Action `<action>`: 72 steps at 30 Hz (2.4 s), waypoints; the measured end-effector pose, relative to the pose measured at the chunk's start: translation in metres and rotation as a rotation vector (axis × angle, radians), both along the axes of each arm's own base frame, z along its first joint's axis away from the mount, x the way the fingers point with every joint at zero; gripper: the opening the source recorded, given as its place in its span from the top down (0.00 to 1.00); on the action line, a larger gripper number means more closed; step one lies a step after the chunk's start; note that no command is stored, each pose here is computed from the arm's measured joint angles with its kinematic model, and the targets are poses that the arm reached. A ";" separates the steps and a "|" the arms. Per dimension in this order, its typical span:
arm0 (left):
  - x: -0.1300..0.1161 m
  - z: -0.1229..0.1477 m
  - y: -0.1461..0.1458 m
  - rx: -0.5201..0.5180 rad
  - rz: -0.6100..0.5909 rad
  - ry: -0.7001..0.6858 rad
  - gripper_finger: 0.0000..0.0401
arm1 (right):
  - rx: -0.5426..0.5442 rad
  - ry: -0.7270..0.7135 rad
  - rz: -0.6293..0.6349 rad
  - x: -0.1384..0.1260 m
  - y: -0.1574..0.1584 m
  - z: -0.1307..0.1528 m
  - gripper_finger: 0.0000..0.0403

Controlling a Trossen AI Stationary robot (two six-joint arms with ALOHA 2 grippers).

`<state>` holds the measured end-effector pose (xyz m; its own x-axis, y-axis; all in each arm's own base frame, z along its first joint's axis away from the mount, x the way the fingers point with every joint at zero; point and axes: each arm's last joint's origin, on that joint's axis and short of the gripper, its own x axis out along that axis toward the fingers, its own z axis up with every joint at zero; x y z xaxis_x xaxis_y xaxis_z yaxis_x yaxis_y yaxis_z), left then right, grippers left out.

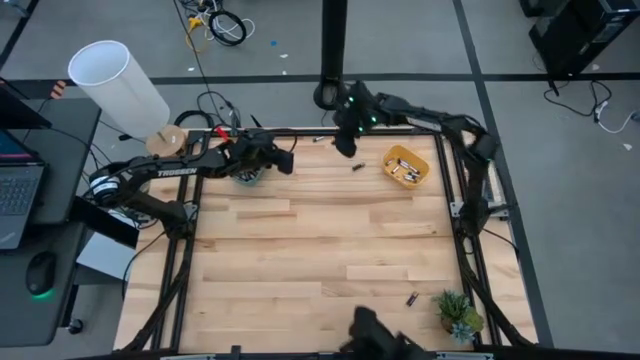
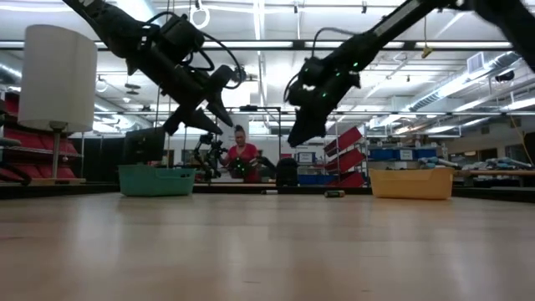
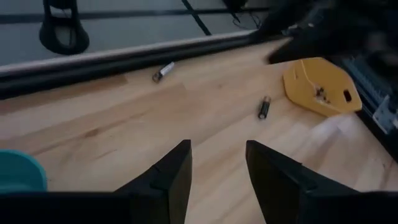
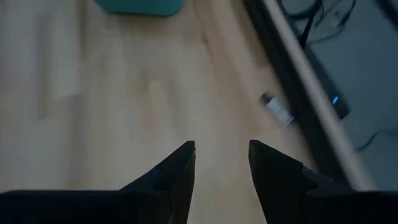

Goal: Sort batteries
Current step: Put the silver battery into the yellow bin

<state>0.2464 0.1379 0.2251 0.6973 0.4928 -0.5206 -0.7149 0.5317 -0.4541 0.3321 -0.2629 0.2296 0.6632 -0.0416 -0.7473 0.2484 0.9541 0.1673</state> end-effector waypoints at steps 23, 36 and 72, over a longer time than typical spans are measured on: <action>-0.002 -0.001 0.003 0.058 0.093 0.042 0.59 | -0.364 -0.001 0.372 0.052 -0.054 -0.070 0.63; -0.003 -0.001 0.006 0.074 0.089 0.056 0.59 | -0.303 -0.001 0.225 0.054 -0.068 -0.094 0.63; -0.003 -0.001 0.006 0.071 0.091 0.054 0.59 | -0.250 -0.040 0.259 0.069 -0.065 -0.038 0.63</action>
<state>0.2429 0.1434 0.2241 0.6201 0.5895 -0.5176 -0.7838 0.4932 -0.3774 0.4007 -0.3275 0.1919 0.7045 -0.0464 -0.7082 -0.0089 0.9972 -0.0742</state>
